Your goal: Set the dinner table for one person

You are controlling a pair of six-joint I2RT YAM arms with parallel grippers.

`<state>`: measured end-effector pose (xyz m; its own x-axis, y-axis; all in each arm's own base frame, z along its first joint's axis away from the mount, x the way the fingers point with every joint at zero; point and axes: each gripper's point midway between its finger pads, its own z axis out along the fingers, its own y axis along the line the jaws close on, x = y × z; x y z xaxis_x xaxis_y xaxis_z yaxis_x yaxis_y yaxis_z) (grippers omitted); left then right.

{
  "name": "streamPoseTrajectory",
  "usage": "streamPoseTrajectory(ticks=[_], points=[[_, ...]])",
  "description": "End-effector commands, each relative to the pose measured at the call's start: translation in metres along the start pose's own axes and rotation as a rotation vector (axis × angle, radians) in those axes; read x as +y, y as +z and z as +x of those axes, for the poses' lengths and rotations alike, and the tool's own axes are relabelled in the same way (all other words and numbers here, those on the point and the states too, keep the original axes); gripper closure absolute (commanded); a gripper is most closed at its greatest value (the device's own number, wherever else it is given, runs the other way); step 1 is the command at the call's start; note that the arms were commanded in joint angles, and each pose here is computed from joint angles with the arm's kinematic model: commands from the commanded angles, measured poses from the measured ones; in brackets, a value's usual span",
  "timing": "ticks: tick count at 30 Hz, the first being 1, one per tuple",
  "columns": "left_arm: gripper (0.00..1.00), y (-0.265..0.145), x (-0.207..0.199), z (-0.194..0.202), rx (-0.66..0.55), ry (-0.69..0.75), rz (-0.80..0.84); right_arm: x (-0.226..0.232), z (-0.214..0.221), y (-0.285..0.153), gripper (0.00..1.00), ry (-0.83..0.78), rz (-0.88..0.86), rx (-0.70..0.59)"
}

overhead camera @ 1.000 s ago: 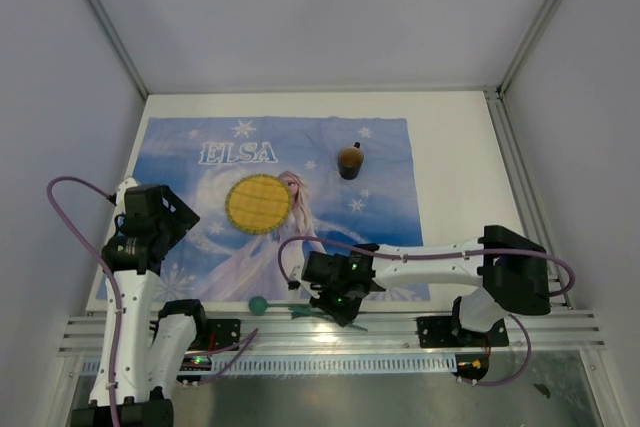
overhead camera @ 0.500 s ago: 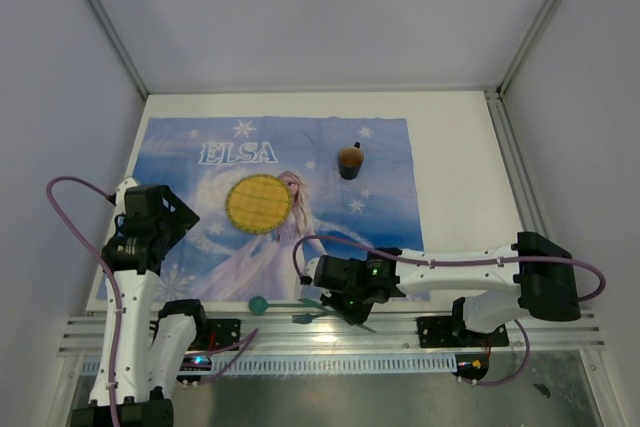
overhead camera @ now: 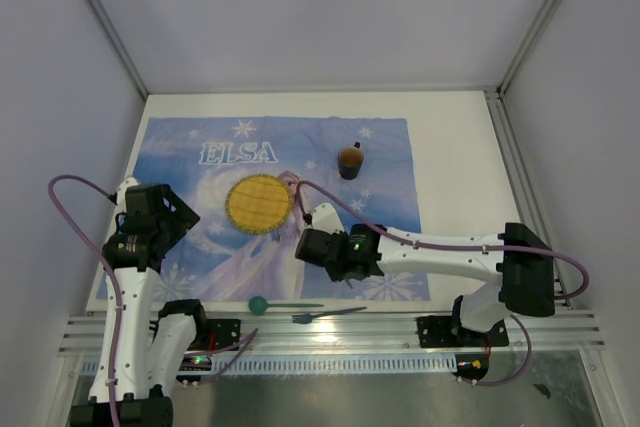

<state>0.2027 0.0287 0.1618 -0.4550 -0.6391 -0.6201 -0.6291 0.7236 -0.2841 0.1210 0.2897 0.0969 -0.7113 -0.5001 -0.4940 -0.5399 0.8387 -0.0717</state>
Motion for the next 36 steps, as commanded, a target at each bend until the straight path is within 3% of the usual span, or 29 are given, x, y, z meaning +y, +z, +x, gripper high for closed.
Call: streamPoseTrajectory(ticks=[1, 5, 10, 26, 36], points=[[0.19, -0.003, -0.009, -0.009, -0.024, 0.001, 0.034, -0.046, -0.025, 0.002, 0.97, 0.211, 0.213, -0.071], [0.19, -0.003, -0.01, -0.008, -0.021, 0.004, 0.038, -0.082, -0.022, 0.011, 0.97, 0.388, 0.333, -0.046], [0.19, -0.003, -0.009, -0.008, -0.019, 0.005, 0.036, -0.104, -0.016, 0.031, 0.97, 0.481, 0.387, -0.005], [0.19, -0.002, -0.008, -0.007, -0.013, 0.005, 0.025, -0.115, -0.02, 0.124, 0.97, 0.494, 0.402, 0.069], [0.19, 0.0, -0.007, -0.008, -0.017, 0.0, 0.012, -0.131, -0.028, 0.12, 0.97, 0.507, 0.403, 0.061]])
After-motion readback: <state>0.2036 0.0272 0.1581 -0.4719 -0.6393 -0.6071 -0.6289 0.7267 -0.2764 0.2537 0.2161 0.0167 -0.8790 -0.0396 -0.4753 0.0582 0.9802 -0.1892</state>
